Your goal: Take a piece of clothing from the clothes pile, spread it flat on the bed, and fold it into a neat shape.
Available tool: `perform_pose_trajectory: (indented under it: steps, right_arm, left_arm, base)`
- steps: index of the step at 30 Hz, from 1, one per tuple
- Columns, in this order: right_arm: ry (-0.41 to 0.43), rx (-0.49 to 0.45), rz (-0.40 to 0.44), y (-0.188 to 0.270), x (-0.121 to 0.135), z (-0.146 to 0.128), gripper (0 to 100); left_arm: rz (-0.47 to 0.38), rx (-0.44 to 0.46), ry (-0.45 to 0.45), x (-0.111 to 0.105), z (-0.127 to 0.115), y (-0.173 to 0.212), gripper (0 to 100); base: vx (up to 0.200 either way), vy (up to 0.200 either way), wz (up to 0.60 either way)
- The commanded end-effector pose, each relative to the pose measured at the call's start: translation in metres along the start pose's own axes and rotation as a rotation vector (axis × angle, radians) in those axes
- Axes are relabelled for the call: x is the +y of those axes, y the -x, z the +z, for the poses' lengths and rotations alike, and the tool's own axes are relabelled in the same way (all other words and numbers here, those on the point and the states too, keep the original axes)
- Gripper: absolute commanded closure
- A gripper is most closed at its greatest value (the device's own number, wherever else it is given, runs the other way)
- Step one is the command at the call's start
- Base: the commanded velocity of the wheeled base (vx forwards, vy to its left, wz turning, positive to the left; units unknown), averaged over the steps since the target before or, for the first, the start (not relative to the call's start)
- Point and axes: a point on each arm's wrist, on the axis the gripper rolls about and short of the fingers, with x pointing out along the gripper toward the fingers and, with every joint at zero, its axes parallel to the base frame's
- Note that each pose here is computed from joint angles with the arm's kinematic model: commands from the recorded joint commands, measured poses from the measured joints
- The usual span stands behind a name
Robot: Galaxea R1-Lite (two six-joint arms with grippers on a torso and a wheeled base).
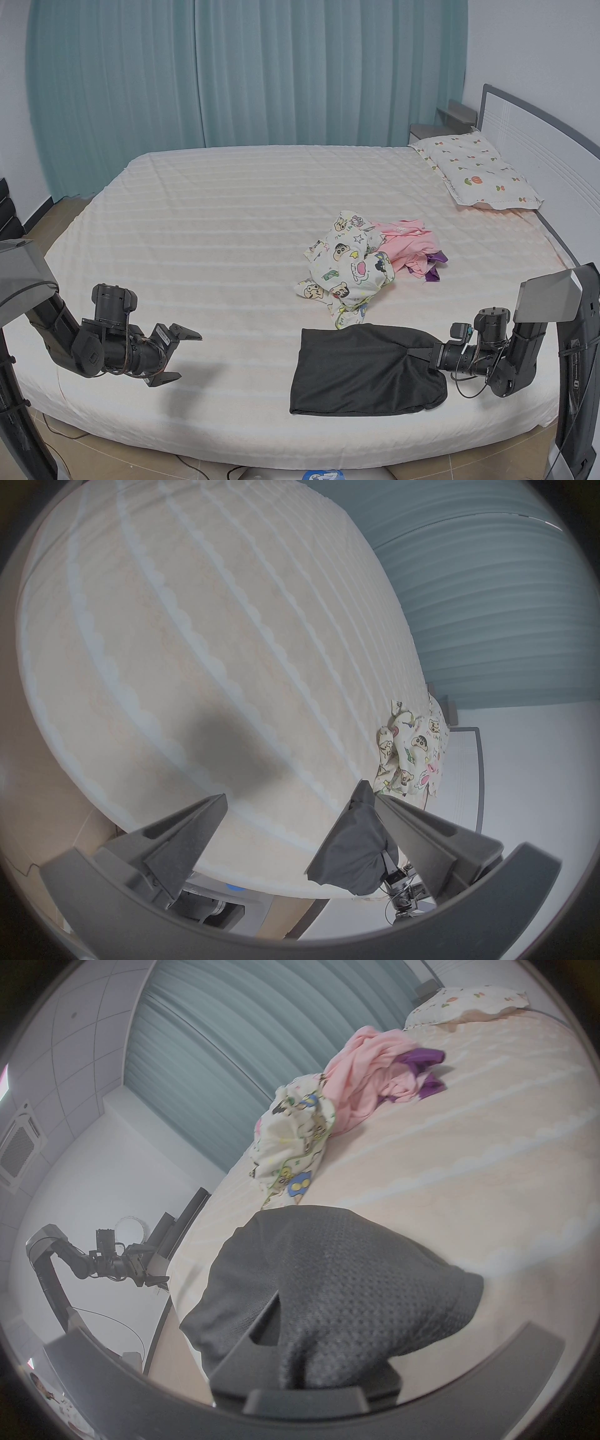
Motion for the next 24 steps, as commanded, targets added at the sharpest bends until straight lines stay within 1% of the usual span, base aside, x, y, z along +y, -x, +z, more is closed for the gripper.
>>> perform_pose_trajectory:
  steps: [1, 13, 18, 19, 24]
  right_arm:
    - [-0.001, -0.001, -0.001, 0.0005, -0.0005, 0.0003, 100]
    - [0.004, -0.008, 0.002, 0.0000, 0.0000, 0.0025, 100]
    - [0.005, 0.007, 0.007, -0.0045, 0.0004, -0.0019, 100]
    - [0.006, 0.007, 0.010, -0.0052, 0.0006, -0.0020, 0]
    - [0.023, -0.013, 0.026, -0.0051, 0.0050, 0.0016, 0]
  left_arm:
    - [0.000, 0.000, 0.001, 0.0001, 0.0000, -0.0001, 0]
    - [0.000, 0.001, 0.000, -0.0001, -0.0003, -0.0003, 0]
    - [0.000, 0.001, 0.000, -0.0001, -0.0003, -0.0003, 0]
    - [0.000, 0.001, 0.000, -0.0001, -0.0003, -0.0003, 0]
    - [0.001, 0.002, 0.000, 0.0003, -0.0006, -0.0003, 0]
  base:
    - [0.000, -0.200, 0.00]
    - [0.000, -0.200, 0.00]
    - [0.000, -0.200, 0.00]
    - [0.000, -0.200, 0.00]
    - [0.000, -0.200, 0.00]
